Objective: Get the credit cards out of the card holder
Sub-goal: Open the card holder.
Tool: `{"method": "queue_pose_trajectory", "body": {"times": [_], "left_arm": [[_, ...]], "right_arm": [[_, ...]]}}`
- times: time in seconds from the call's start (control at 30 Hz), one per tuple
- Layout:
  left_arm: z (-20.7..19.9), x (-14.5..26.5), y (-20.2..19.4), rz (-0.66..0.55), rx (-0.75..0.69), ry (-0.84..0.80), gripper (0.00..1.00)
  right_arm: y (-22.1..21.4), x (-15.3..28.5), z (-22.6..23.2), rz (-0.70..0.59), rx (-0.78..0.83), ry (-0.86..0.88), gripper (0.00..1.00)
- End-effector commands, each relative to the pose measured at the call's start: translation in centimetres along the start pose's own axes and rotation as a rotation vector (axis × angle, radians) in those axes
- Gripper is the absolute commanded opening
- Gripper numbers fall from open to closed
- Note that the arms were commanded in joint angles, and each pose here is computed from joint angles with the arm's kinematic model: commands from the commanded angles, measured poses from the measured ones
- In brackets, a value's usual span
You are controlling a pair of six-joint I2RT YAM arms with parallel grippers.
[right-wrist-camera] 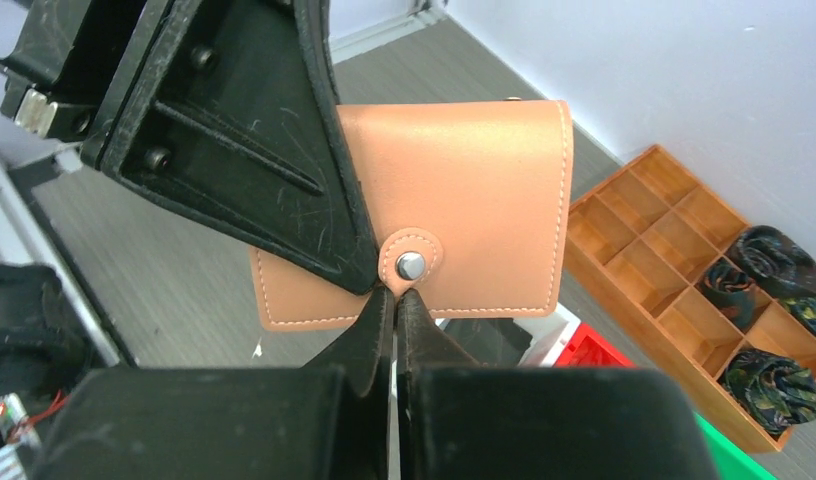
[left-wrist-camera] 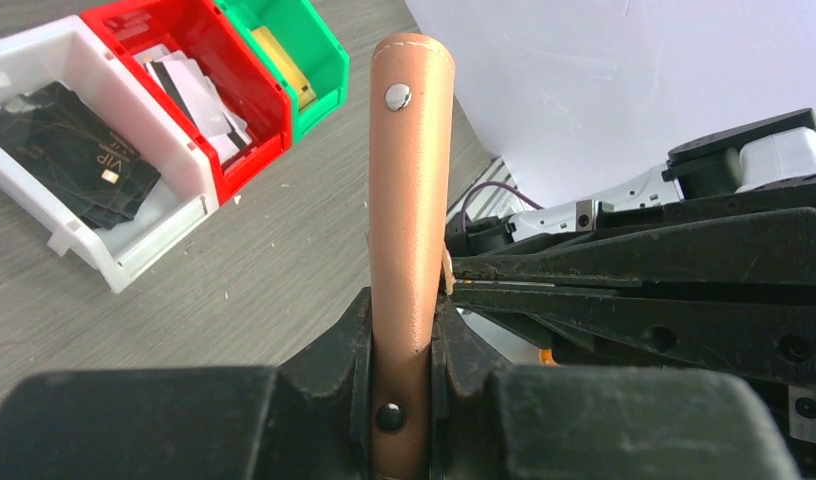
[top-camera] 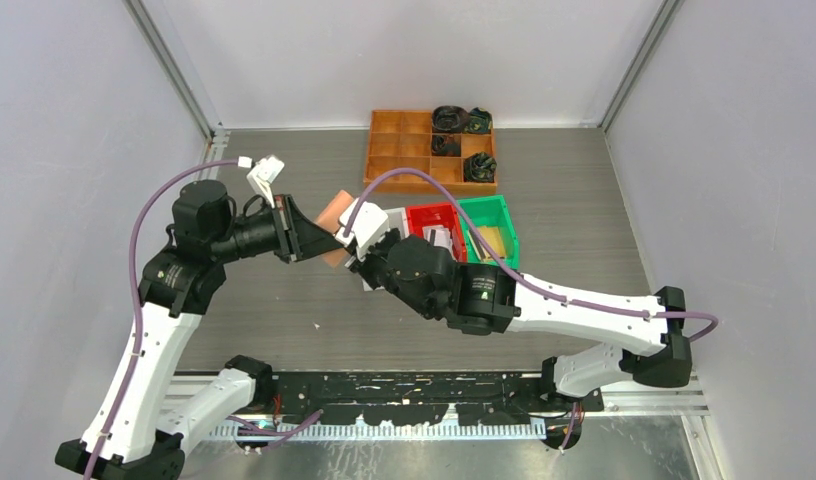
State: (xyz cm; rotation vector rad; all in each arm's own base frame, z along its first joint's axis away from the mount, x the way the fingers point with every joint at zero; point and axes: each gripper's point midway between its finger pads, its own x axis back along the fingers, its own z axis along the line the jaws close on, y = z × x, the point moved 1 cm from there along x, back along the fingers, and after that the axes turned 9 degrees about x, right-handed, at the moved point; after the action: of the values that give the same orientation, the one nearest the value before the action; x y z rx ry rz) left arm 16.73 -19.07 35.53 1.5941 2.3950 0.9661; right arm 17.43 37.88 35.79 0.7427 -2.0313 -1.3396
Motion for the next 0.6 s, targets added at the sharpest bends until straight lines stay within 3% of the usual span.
{"method": "queue_pose_trajectory", "body": {"times": [0.0,0.23,0.57], "left_arm": [[-6.2,2.0,-1.1,0.086,-0.045,-0.235,0.00],[-6.7,2.3,-1.2,0.092,-0.046,-0.248,0.00],[-7.1,2.5,-0.9,0.083,-0.055,-0.257,0.00]], "right_arm": [[2.4,-0.9,-3.4,-0.112,-0.083,-0.232,0.01],[1.6,-0.2,-5.5,-0.116,-0.098,-0.371,0.01],[1.1,3.0,-7.8,-0.247,-0.395,-0.468,0.01]]}}
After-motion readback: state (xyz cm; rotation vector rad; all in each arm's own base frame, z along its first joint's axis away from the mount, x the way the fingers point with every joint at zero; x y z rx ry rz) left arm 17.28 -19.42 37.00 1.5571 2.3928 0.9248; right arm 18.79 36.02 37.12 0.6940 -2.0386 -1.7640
